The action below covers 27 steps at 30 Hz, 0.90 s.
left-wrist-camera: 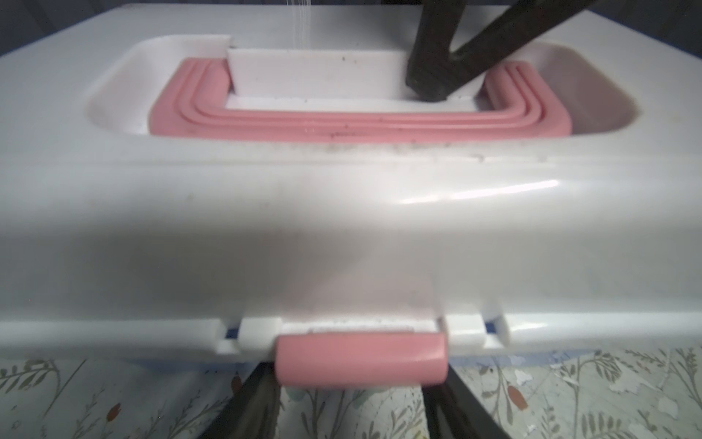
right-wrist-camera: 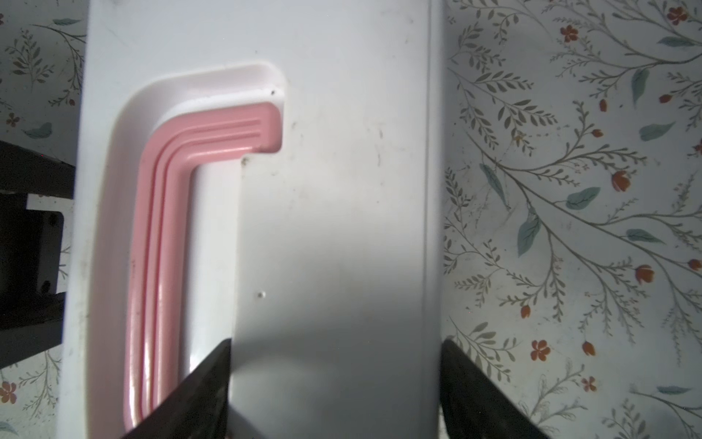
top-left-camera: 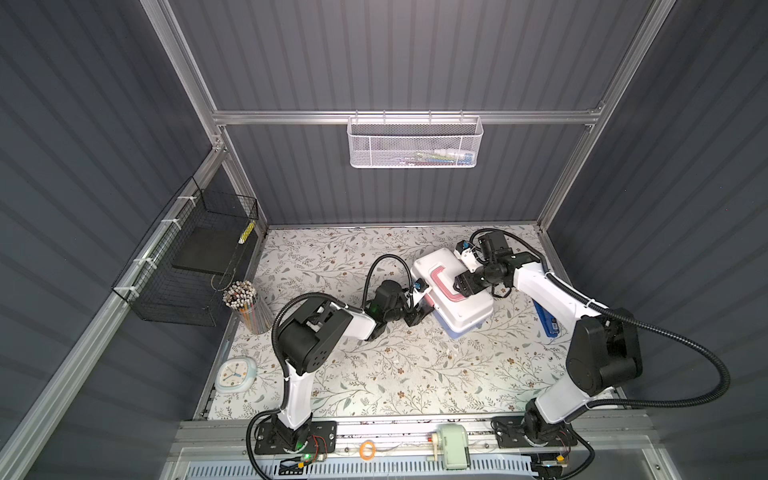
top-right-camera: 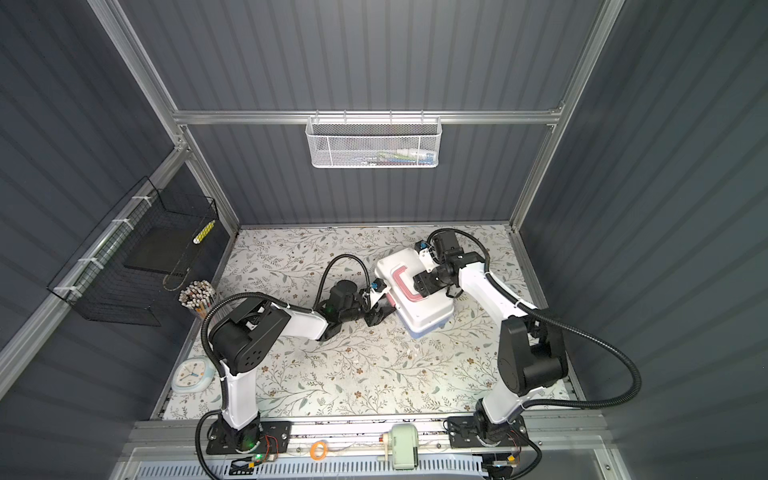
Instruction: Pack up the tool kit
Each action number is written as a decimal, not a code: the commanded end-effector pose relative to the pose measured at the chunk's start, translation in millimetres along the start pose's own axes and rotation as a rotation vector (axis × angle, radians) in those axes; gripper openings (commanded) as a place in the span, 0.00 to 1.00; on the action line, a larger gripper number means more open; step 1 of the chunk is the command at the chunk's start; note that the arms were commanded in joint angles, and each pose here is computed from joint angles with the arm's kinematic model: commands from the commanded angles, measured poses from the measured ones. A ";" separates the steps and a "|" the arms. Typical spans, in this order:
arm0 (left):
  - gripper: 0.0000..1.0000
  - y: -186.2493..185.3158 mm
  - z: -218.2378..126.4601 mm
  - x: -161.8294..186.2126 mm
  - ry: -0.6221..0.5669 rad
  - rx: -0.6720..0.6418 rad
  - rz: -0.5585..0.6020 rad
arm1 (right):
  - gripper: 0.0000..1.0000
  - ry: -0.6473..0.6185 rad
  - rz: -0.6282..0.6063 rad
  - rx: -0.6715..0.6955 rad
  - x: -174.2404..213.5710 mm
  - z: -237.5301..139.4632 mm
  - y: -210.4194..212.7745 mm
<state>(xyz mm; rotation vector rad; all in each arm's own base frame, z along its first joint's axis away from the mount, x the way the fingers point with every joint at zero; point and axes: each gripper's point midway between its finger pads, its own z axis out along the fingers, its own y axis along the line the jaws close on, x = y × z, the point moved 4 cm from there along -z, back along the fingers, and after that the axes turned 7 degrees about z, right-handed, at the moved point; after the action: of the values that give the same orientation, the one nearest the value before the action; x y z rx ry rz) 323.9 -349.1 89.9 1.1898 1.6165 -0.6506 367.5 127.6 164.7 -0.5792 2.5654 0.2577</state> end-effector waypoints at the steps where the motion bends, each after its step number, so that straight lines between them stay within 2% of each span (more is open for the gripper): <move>1: 0.60 0.3 -1.8 -24.6 -0.093 -0.006 0.023 | 0.74 0.175 -0.019 -0.090 41.4 14.5 13.7; 17: 0.63 -1.6 10.1 -14.3 -0.084 0.019 -0.004 | 0.74 0.172 -0.004 -0.082 38.7 15.0 11.4; 27: 0.61 -2.0 13.6 -10.8 -0.082 0.023 -0.005 | 0.74 0.177 0.004 -0.073 37.3 16.4 9.4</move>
<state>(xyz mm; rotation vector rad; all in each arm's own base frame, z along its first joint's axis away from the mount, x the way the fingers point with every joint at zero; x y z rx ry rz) 324.6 -352.2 80.0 1.1710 1.6242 -0.6781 367.8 126.7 164.7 -0.5754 2.5674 0.2625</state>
